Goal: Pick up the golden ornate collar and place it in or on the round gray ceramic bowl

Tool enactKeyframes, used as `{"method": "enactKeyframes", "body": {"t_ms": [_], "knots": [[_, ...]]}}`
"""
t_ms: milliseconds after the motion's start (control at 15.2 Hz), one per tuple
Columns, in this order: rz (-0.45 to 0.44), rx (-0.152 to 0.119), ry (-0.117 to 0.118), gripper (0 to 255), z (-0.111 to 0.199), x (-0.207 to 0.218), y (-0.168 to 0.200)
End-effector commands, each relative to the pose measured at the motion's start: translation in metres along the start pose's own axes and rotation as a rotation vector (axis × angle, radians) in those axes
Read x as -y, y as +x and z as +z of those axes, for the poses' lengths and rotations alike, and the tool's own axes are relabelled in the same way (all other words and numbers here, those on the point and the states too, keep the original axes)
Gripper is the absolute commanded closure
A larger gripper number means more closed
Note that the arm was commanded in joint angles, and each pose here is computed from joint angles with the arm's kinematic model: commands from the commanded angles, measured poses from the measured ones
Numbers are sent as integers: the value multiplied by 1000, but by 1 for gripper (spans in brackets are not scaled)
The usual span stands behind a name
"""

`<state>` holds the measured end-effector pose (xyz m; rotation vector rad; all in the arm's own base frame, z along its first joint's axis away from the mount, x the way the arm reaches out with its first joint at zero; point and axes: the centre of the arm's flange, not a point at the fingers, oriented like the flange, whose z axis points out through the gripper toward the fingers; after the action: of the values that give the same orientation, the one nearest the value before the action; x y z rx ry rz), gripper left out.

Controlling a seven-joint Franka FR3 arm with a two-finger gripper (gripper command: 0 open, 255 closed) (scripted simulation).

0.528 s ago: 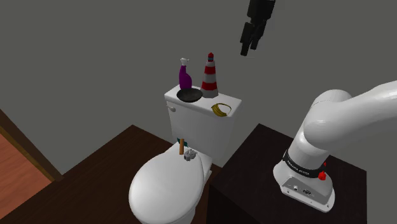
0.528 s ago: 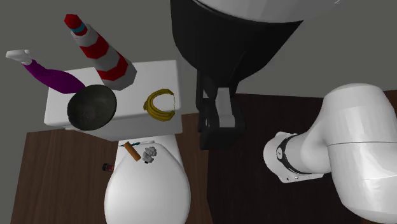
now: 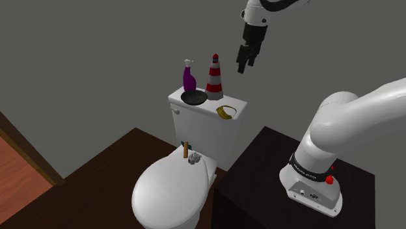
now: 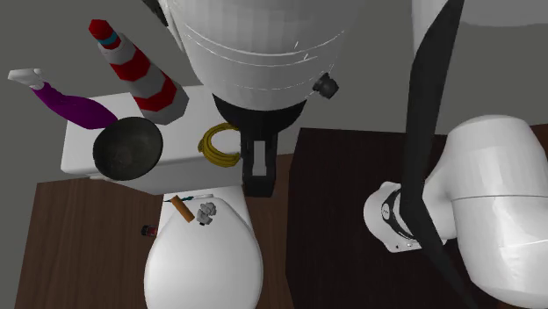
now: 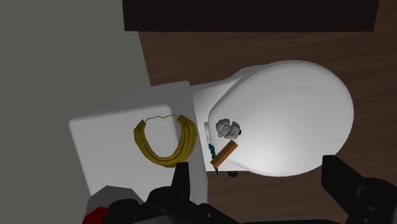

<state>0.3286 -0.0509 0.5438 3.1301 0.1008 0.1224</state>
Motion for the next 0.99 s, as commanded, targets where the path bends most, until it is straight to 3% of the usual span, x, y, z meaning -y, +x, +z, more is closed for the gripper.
{"method": "enactKeyframes", "body": {"t_ms": [0, 924], "knots": [[5, 3, -2, 0, 25, -4, 9], [42, 33, -16, 0, 199, -42, 63]]}}
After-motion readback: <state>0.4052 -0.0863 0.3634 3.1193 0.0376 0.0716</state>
